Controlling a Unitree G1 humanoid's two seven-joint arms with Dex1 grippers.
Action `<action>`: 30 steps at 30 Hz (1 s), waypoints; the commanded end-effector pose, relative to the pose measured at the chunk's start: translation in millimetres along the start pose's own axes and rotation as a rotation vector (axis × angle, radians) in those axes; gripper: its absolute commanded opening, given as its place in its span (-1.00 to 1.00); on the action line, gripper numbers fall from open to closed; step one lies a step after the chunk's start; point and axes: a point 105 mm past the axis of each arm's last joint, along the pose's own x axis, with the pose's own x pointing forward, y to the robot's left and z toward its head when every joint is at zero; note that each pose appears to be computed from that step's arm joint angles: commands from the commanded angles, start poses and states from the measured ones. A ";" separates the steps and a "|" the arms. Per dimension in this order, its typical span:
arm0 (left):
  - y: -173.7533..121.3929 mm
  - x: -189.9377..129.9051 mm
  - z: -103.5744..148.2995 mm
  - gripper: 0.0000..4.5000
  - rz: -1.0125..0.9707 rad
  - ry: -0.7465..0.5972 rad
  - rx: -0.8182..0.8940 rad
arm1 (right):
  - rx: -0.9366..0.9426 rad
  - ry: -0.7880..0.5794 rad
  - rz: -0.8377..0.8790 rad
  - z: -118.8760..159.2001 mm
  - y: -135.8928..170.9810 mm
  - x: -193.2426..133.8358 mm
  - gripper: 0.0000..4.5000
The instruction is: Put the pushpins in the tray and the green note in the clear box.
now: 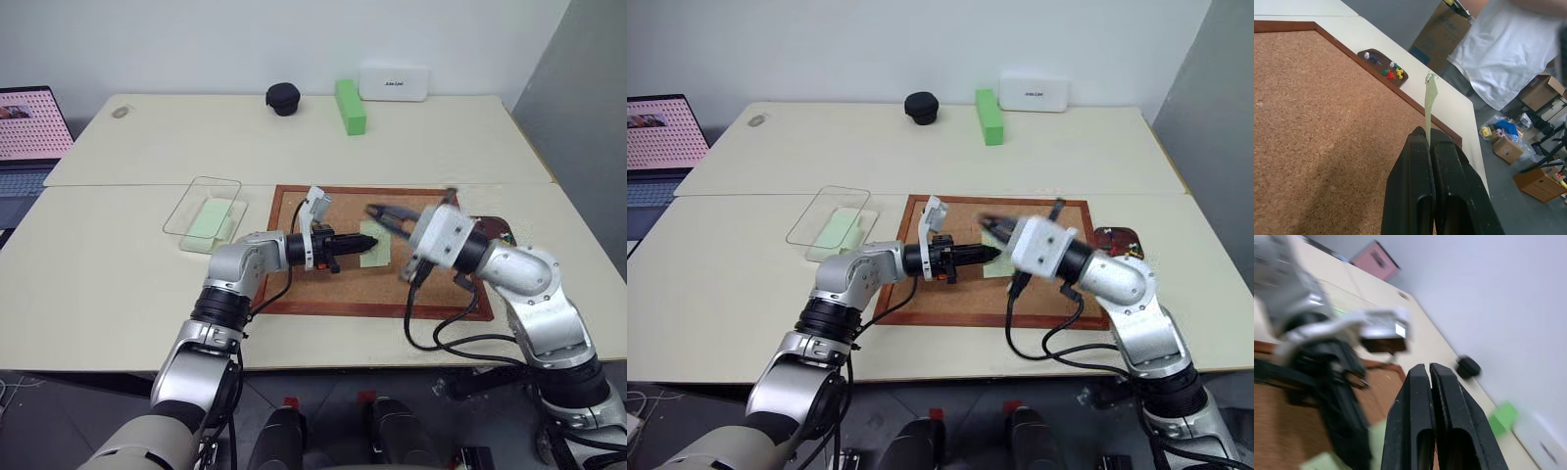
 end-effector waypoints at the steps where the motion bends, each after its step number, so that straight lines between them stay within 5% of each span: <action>1: -16.2 7.4 22.7 -0.99 0.006 -0.035 0.309 | 0.189 0.222 -0.292 -47.0 -44.5 -28.6 -1.00; 4: -31.6 17.7 13.9 -0.99 -0.024 0.022 0.562 | 0.371 0.347 -0.423 -77.6 -56.2 -47.0 -1.00; 10: -42.6 37.2 -1.5 -0.99 -0.050 0.104 0.810 | 0.547 0.490 -0.563 -114.3 -71.3 -69.4 -1.00; 23: -37.9 52.7 1.3 -0.99 0.000 0.089 0.830 | 0.656 0.581 -0.643 -161.3 -93.2 -79.7 -1.00; 30: -38.9 50.5 0.7 -1.00 0.011 0.092 0.828 | 0.669 0.592 -0.666 -172.8 -97.3 -82.8 -0.32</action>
